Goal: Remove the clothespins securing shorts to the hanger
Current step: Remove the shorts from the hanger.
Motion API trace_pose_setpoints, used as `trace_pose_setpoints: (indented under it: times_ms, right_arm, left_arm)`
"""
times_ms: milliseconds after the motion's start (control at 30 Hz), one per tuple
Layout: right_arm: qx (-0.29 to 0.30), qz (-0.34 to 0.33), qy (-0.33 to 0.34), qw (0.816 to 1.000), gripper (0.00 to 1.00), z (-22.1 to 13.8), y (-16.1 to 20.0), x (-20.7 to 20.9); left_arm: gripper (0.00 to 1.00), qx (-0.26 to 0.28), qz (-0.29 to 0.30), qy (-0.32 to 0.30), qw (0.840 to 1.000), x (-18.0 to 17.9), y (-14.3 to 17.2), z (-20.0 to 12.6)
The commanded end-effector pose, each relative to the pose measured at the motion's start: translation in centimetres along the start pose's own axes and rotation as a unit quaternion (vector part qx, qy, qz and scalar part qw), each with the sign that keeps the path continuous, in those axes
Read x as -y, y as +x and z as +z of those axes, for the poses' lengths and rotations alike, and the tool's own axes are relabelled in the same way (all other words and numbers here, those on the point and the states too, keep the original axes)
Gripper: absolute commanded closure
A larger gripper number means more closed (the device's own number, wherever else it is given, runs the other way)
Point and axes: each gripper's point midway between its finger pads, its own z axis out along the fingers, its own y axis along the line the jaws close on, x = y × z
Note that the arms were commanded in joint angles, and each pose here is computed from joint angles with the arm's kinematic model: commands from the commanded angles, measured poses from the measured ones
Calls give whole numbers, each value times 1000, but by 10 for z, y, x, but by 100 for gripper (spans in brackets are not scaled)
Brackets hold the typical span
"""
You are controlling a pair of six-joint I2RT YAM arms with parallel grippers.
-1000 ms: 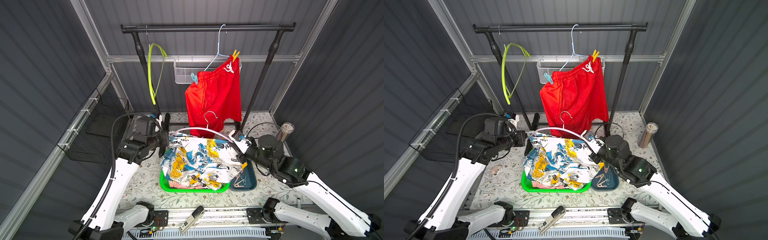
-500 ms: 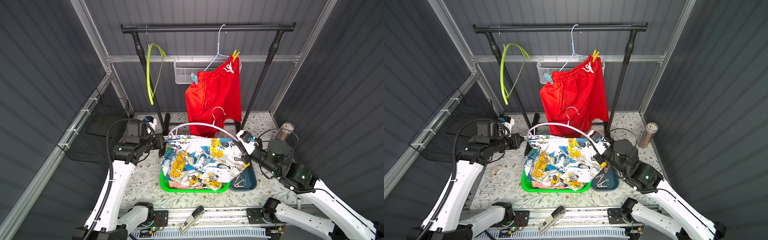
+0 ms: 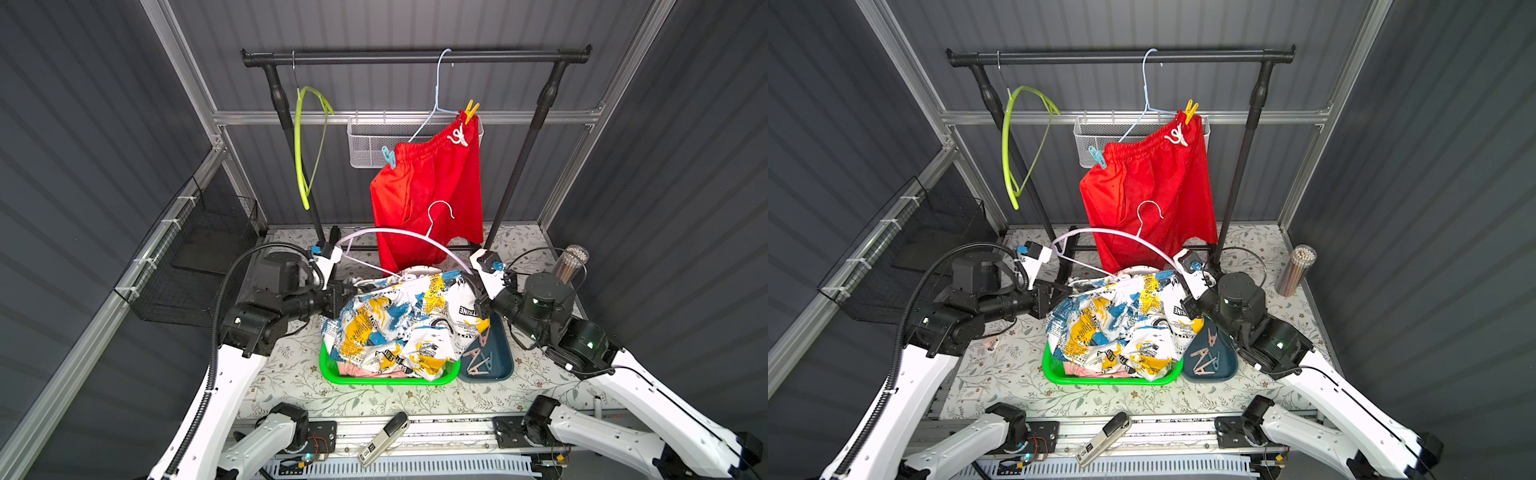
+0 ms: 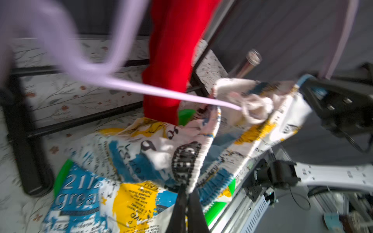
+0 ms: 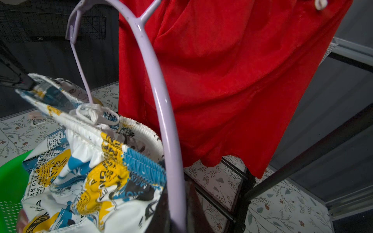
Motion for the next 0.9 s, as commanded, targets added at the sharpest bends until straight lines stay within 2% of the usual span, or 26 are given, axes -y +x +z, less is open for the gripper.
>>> trace_pose_setpoints:
  times_ms: [0, 200, 367, 467, 567, 700, 733, 833, 867]
  right_arm:
    - [28, 11, 25, 999, 100, -6, -24, 10]
    - [21, 1, 27, 999, 100, -11, -24, 12]
    - [8, -14, 9, 1000, 100, -10, -22, 6]
    - [3, -25, -3, 1000, 100, -10, -20, 1]
    - [-14, -39, -20, 999, 100, -11, -12, -5]
    - [-25, -50, -45, 997, 100, -13, -8, -14]
    - [-25, -52, -48, 997, 100, -13, -8, -16]
    - [-25, -58, -59, 996, 100, -14, -10, -19]
    - [-23, -60, -65, 996, 100, -15, -11, -22]
  left_arm:
    - [100, -11, 32, -34, 999, -2, -2, 12]
    - [100, 31, 84, 41, 995, 49, -22, 25]
    - [100, -2, 157, 80, 984, 99, -12, 49]
    - [100, -28, 207, 70, 976, 115, 2, 60]
    - [100, -30, 212, 18, 977, 100, -4, 60]
    - [83, -55, 219, -81, 971, 62, 4, 62]
    - [75, -55, 218, -94, 970, 57, 4, 60]
    - [37, -49, 216, -121, 968, 48, 0, 47]
    - [36, -43, 216, -128, 967, 46, -3, 41]
